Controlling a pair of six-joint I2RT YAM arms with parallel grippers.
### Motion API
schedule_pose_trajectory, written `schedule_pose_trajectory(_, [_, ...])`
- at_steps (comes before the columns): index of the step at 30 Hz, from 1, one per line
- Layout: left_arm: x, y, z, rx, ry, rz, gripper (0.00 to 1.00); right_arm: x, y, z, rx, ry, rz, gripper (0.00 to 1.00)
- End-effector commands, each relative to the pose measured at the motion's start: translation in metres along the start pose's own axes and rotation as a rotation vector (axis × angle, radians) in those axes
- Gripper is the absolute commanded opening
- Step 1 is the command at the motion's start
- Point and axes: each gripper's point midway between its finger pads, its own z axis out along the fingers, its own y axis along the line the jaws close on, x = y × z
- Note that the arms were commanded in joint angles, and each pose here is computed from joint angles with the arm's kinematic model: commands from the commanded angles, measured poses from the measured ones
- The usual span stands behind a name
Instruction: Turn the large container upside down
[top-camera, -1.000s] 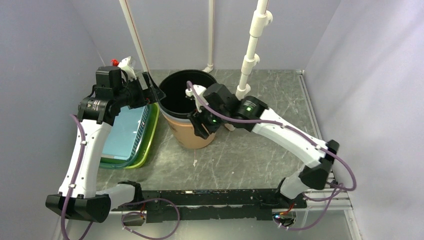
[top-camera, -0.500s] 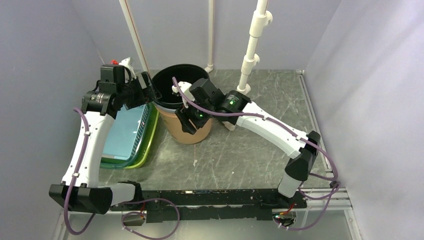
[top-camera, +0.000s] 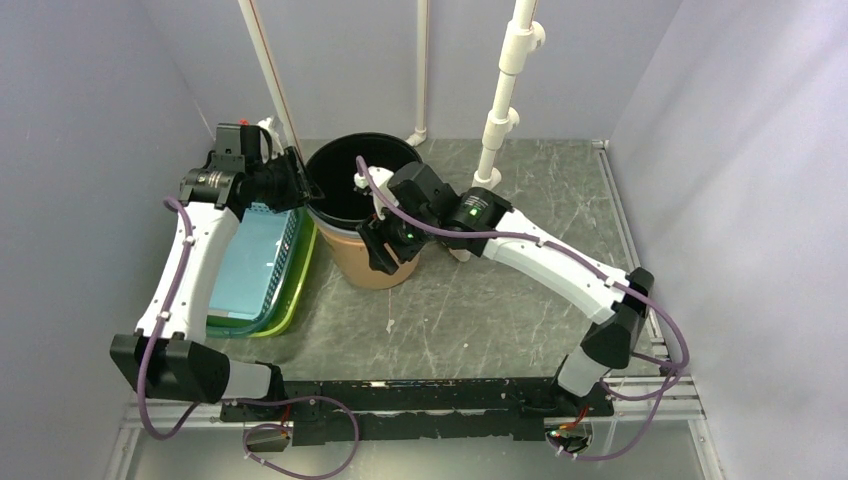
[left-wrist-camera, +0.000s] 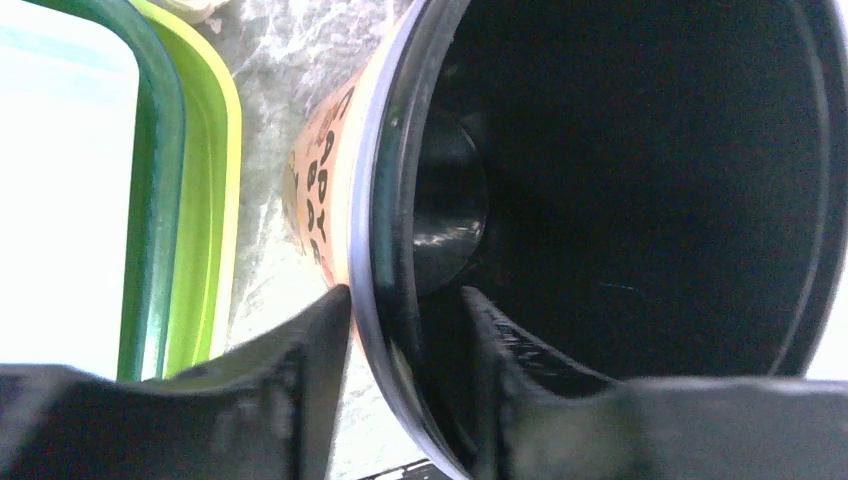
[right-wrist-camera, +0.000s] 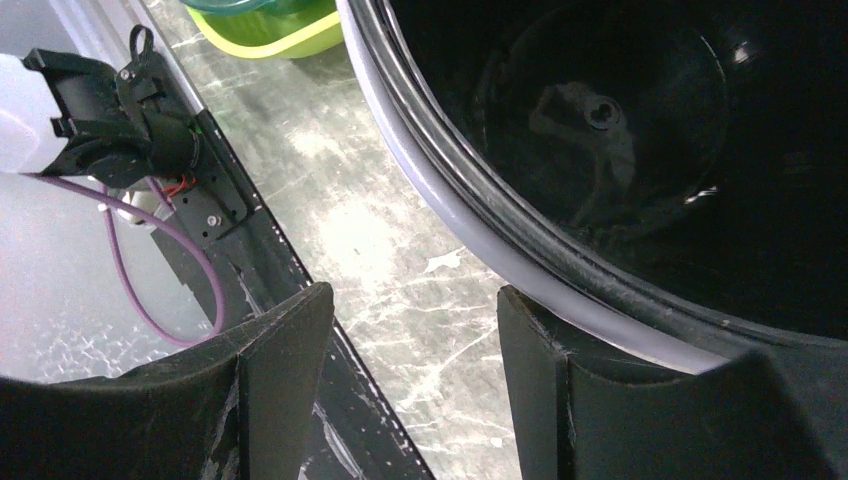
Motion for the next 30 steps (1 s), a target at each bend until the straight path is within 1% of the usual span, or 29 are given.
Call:
schedule_pose_trajectory(1, [-0.006,0.004,0.001,-0.018,0.008,0.059,0.35,-0.023,-0.004,0.025,-0.001,-0.078,0.033,0.65])
schedule_pose_trajectory(3, [-0.006,0.012,0.003,-0.056,0.018,0.074,0.26,-0.027,-0.001,0.031,-0.017,-0.079,0.038,0.65])
schedule_pose_trajectory(4, [-0.007,0.016,0.002,-0.079,0.015,0.077,0.17,-0.029,0.000,0.033,-0.021,-0.078,0.039,0.65])
schedule_pose_trajectory(5, [-0.008,0.018,0.001,-0.094,0.011,0.082,0.11,-0.030,0.001,0.033,-0.026,-0.076,0.042,0.65])
schedule_pose_trajectory(8, [-0.016,0.020,-0.005,-0.118,-0.025,0.103,0.03,-0.038,0.002,0.028,-0.026,-0.090,0.034,0.67])
schedule_pose_trajectory(10, [-0.021,0.024,-0.009,-0.144,-0.053,0.108,0.03,-0.041,0.002,0.020,-0.017,-0.099,0.033,0.69])
schedule_pose_trajectory(11, [-0.022,0.024,-0.010,-0.147,-0.058,0.110,0.06,-0.044,0.004,0.015,-0.024,-0.102,0.026,0.70])
schedule_pose_trajectory(15, [-0.026,0.019,-0.012,-0.131,-0.051,0.115,0.06,-0.057,0.011,-0.018,-0.030,-0.156,0.010,0.74])
schedule_pose_trajectory(18, [-0.030,0.012,-0.015,-0.113,-0.049,0.116,0.03,-0.070,0.015,-0.048,-0.033,-0.238,-0.001,0.76])
schedule_pose_trajectory(21, [-0.037,0.007,-0.021,-0.101,-0.052,0.130,0.03,-0.081,0.015,-0.074,-0.015,-0.315,0.005,0.79])
schedule_pose_trajectory(26, [-0.039,0.011,-0.035,-0.113,0.008,0.160,0.03,-0.091,0.015,-0.110,0.010,-0.424,0.022,0.79])
schedule_pose_trajectory(30, [-0.028,0.025,-0.053,-0.100,0.090,0.162,0.03,-0.094,0.013,-0.126,0.029,-0.480,0.037,0.81])
